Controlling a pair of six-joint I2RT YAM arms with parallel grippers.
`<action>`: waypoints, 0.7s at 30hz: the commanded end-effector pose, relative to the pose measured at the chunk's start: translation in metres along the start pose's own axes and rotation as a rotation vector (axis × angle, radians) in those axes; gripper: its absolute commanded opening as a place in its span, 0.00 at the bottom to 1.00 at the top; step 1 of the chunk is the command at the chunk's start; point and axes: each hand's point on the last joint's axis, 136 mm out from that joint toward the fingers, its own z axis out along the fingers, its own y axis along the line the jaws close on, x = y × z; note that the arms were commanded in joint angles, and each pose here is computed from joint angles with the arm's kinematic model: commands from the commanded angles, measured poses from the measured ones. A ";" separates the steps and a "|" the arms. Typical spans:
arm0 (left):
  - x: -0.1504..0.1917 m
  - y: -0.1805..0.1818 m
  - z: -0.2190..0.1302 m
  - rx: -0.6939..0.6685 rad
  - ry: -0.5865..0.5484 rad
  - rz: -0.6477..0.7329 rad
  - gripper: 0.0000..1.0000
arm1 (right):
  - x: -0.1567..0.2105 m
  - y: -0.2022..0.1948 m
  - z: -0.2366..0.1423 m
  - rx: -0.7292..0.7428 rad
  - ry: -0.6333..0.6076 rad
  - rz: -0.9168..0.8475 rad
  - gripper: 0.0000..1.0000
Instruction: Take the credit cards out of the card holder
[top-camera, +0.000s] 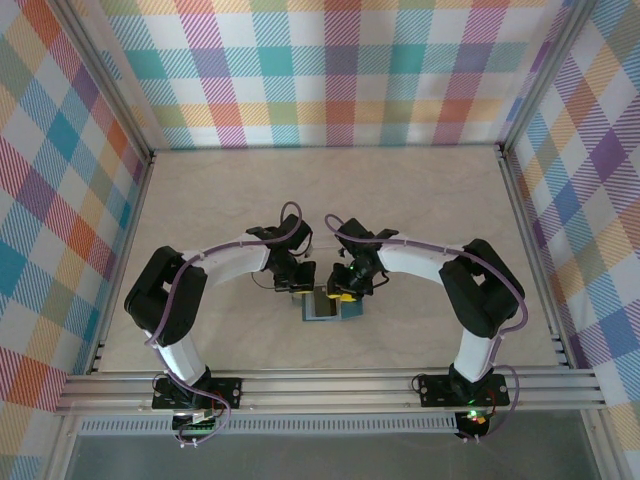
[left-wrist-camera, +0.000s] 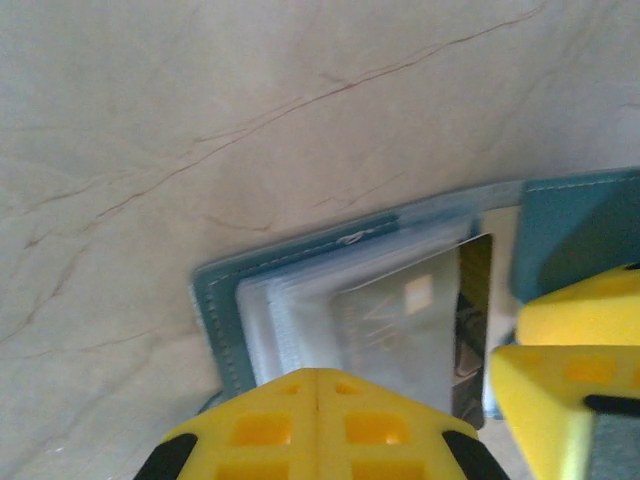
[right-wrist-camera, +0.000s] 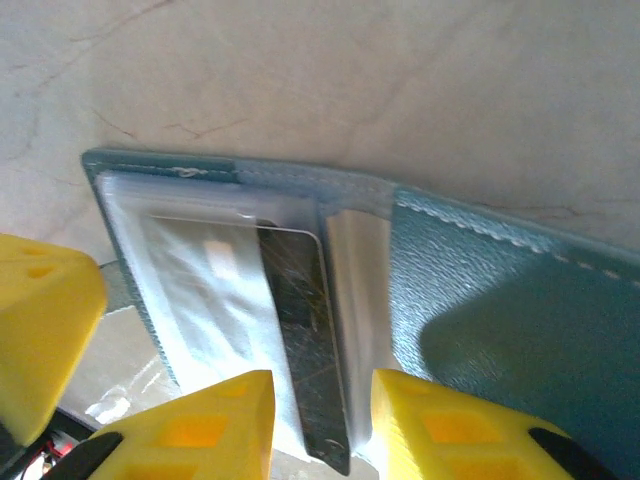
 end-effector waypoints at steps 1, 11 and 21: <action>0.005 -0.006 0.006 0.041 0.023 -0.015 0.01 | 0.000 0.003 0.004 -0.028 0.015 -0.020 0.32; 0.023 0.019 0.027 -0.042 0.110 -0.028 0.00 | 0.000 -0.011 0.014 -0.003 0.040 -0.007 0.31; 0.027 0.028 0.031 -0.075 0.118 -0.028 0.00 | 0.003 0.002 0.015 -0.155 0.058 -0.009 0.30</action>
